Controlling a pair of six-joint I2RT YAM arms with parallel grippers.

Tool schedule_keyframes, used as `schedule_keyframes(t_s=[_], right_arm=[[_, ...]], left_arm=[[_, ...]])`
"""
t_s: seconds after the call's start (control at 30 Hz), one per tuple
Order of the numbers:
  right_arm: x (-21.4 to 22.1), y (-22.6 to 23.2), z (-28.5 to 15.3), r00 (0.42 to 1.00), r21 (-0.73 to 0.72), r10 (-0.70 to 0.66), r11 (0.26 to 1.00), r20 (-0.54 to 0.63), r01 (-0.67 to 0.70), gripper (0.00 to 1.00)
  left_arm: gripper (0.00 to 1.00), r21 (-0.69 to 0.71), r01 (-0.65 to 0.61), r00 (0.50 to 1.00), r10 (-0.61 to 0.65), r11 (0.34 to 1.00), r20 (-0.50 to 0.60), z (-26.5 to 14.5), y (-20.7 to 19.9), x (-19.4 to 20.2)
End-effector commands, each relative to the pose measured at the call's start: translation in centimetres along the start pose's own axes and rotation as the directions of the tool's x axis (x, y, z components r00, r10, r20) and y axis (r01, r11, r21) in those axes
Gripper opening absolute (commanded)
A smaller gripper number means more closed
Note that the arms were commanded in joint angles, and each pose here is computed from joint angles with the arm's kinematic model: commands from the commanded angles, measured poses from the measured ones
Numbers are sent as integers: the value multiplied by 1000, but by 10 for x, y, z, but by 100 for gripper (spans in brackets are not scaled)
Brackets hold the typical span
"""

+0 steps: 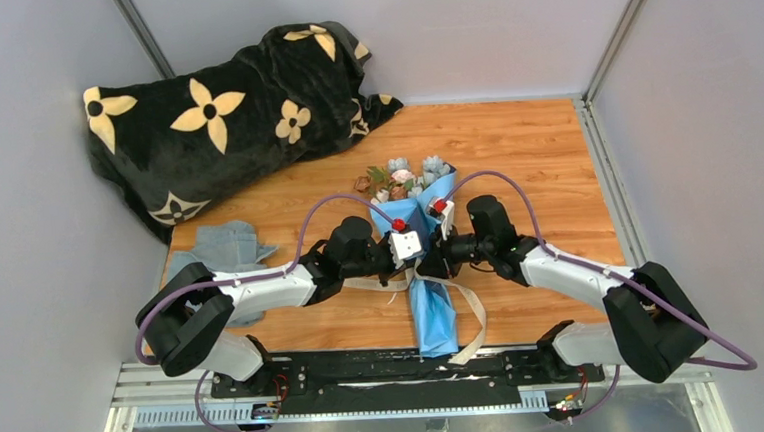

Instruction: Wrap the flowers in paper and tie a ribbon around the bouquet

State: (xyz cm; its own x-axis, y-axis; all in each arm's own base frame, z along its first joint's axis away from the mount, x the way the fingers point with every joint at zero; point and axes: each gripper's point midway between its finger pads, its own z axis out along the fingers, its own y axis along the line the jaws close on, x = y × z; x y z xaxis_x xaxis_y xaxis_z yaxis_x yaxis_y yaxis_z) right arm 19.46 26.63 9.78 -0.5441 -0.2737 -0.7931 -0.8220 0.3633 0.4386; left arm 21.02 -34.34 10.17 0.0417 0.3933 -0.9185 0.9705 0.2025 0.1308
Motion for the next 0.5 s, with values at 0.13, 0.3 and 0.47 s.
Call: schedule_keyframes(t_s=[0.13,0.3,0.47], right_arm=[[-14,-6,-6,997,80,-76,994,25,74,1],[-7,-7,-13,997,107,-73,992,-6,73,5],[-6,-6,-13,998,107,-69,992,-10,70,7]], left_arm=[[0,-23,-39,999,39,999,35,-6,0,-8],[10,-29,-161,987,161,987,12,-17,2,-7],[24,-8,-218,976,218,976,16,-19,0,-10]])
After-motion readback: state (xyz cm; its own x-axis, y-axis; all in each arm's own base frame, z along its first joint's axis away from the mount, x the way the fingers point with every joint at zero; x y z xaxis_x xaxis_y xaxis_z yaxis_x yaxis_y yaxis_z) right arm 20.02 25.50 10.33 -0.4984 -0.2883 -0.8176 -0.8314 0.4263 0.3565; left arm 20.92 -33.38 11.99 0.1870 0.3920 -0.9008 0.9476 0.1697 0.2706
